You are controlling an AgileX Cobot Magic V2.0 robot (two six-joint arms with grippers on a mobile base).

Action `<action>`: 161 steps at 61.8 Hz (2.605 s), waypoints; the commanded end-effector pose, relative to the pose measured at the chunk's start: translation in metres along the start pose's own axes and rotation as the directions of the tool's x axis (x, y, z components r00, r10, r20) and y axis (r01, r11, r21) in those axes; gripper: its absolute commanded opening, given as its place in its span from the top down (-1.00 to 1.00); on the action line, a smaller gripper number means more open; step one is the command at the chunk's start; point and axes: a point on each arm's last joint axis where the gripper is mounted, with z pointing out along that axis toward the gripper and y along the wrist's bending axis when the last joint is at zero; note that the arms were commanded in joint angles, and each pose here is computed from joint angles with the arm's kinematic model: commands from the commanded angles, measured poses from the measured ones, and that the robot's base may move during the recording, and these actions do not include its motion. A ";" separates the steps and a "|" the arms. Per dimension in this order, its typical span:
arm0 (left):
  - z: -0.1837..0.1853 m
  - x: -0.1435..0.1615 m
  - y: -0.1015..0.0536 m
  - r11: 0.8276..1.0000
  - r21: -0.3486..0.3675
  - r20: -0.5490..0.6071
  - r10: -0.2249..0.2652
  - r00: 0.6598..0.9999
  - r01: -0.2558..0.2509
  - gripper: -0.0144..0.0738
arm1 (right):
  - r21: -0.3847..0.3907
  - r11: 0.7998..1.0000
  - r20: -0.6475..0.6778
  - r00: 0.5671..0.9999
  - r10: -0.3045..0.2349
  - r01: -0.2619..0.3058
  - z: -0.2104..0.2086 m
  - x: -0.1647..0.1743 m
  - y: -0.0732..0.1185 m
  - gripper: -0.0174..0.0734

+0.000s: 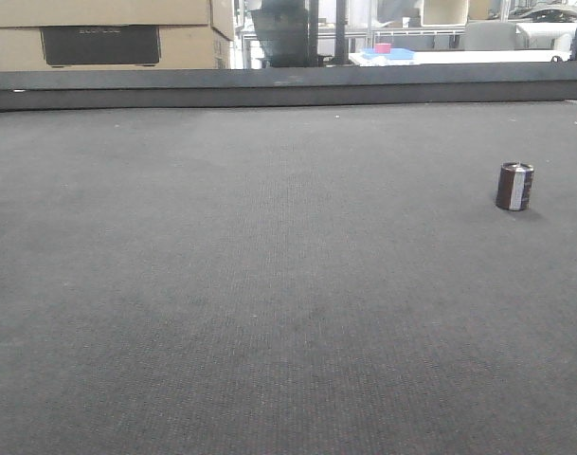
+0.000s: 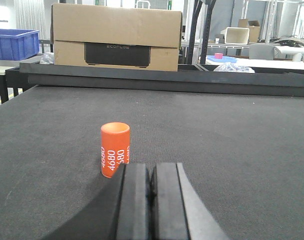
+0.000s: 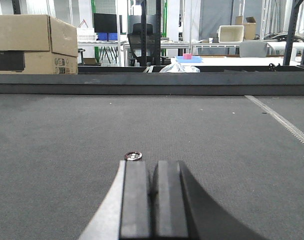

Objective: Place cylindrical capacitor in blue bin on shelf

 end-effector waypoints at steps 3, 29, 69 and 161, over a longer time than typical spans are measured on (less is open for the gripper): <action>-0.001 -0.002 0.000 1.000 -0.004 0.021 -0.005 1.000 0.005 0.92 | 0.004 1.000 0.016 1.000 -0.013 0.013 0.000 -0.001 0.000 0.98; -0.008 -0.069 0.002 0.999 -0.035 -0.141 0.015 0.990 -0.020 0.92 | -0.017 1.000 -0.035 0.999 -0.026 0.026 -0.010 -0.056 0.006 0.98; 0.142 -0.158 0.002 0.998 -0.046 -0.501 0.005 0.865 -0.032 0.92 | -0.020 1.000 -0.621 0.784 -0.023 0.014 0.126 -0.127 0.013 0.98; 0.204 -0.125 -0.003 0.995 -0.070 -0.719 -0.096 0.689 0.065 0.92 | 0.007 1.000 -0.977 0.213 0.009 -0.008 0.368 -0.005 0.033 -0.40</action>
